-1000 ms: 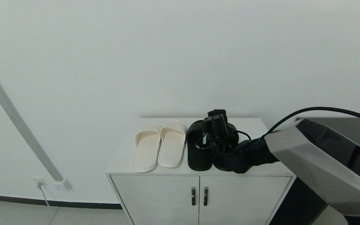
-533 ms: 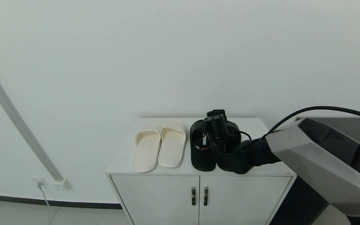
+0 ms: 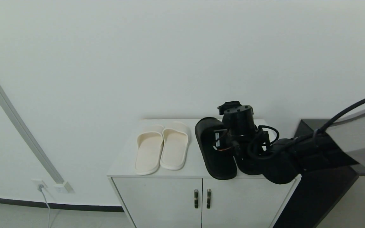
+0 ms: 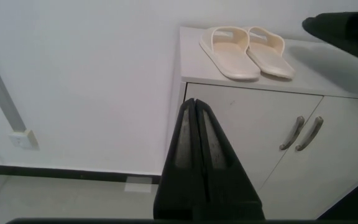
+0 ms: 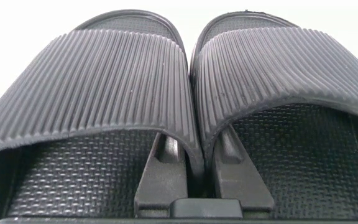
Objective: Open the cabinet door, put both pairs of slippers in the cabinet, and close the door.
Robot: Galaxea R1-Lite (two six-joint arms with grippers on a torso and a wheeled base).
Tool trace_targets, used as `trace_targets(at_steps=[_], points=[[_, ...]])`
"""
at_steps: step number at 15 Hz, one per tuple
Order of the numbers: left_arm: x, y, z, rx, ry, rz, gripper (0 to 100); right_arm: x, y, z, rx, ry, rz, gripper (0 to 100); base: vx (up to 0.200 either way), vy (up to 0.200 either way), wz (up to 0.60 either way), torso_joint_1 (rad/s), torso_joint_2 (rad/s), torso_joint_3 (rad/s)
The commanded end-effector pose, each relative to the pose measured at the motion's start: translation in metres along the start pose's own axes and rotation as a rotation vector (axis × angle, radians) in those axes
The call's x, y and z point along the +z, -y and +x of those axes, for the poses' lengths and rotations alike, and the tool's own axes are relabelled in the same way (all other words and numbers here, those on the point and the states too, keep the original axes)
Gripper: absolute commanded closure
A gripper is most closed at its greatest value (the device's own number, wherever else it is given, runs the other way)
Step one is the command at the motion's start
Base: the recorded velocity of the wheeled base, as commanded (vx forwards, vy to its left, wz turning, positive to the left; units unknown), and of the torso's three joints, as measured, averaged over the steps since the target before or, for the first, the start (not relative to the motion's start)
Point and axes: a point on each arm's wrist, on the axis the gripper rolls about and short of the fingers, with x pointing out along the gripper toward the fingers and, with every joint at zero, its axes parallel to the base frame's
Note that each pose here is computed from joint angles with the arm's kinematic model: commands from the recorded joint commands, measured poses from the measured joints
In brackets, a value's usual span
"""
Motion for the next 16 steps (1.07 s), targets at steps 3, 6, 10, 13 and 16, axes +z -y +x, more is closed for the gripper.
trace_targets(at_steps=[3, 6, 10, 13, 16], points=[[-0.001, 0.000, 0.000, 0.003, -0.002, 0.002, 100, 0.018, 0.043, -0.098, 0.314, 0.046, -0.112, 100, 0.000, 0.000, 0.00, 0.000, 0.00, 0.000], [-0.001, 0.000, 0.000, 0.003, -0.002, 0.002, 100, 0.007, 0.069, -0.142, 0.569, 0.021, -0.128, 100, 0.000, 0.000, 0.00, 0.000, 0.00, 0.000], [-0.001, 0.000, 0.000, 0.003, -0.002, 0.002, 100, -0.007, 0.094, -0.175, 0.873, -0.018, -0.129, 100, 0.000, 0.000, 0.00, 0.000, 0.00, 0.000], [-0.001, 0.000, 0.000, 0.002, -0.002, 0.002, 100, -0.010, 0.094, -0.173, 0.916, -0.045, -0.129, 100, 0.000, 0.000, 0.00, 0.000, 0.00, 0.000], [-0.001, 0.000, 0.000, 0.002, -0.002, 0.002, 100, -0.011, 0.093, -0.172, 0.918, -0.049, -0.130, 100, 0.000, 0.000, 0.00, 0.000, 0.00, 0.000]])
